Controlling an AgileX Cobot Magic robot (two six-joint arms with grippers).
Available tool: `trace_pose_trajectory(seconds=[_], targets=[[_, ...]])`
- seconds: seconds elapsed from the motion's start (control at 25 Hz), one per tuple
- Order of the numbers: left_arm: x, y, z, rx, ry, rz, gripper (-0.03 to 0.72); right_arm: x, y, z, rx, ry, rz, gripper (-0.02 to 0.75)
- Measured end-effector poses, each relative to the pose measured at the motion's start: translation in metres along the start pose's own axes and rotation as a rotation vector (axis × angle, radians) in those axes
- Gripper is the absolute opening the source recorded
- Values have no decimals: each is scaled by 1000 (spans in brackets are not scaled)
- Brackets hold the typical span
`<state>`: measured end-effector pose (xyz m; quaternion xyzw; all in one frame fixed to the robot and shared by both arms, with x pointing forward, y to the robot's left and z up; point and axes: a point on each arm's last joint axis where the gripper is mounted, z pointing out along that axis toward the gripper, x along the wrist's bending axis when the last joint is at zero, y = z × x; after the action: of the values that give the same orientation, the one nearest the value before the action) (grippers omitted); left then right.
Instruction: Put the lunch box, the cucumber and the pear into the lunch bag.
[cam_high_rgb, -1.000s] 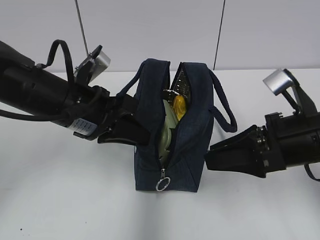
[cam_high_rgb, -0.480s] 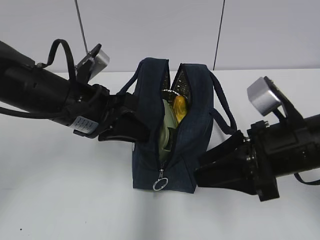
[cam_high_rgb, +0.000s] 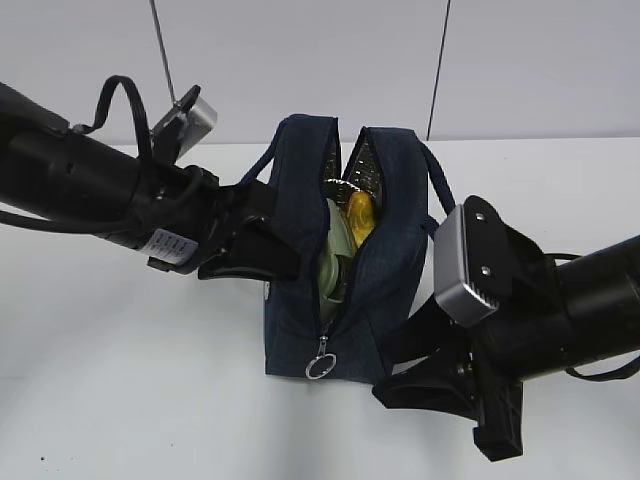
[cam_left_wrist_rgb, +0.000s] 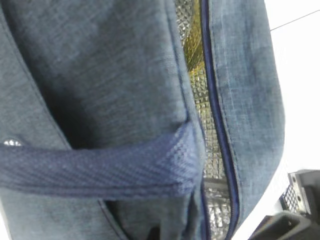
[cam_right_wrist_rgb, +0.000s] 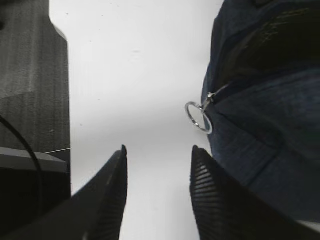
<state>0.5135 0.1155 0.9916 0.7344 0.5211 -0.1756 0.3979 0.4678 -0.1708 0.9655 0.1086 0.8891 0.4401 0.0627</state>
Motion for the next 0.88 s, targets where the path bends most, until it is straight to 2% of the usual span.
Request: trace_pose_trajectory(seconds=[0.12,0.44,0.88], targets=[[0,0,0,-5,-5,-7,-9,-4,-2,3,-4,-32,-13,332],[-1,1,0,-7,-7,-10,-9,-17,-25,32,-13,-19,96,332],[-1,1,0,-10,-7,-12,-9,-29,-47,58,-38,-35,110,332]])
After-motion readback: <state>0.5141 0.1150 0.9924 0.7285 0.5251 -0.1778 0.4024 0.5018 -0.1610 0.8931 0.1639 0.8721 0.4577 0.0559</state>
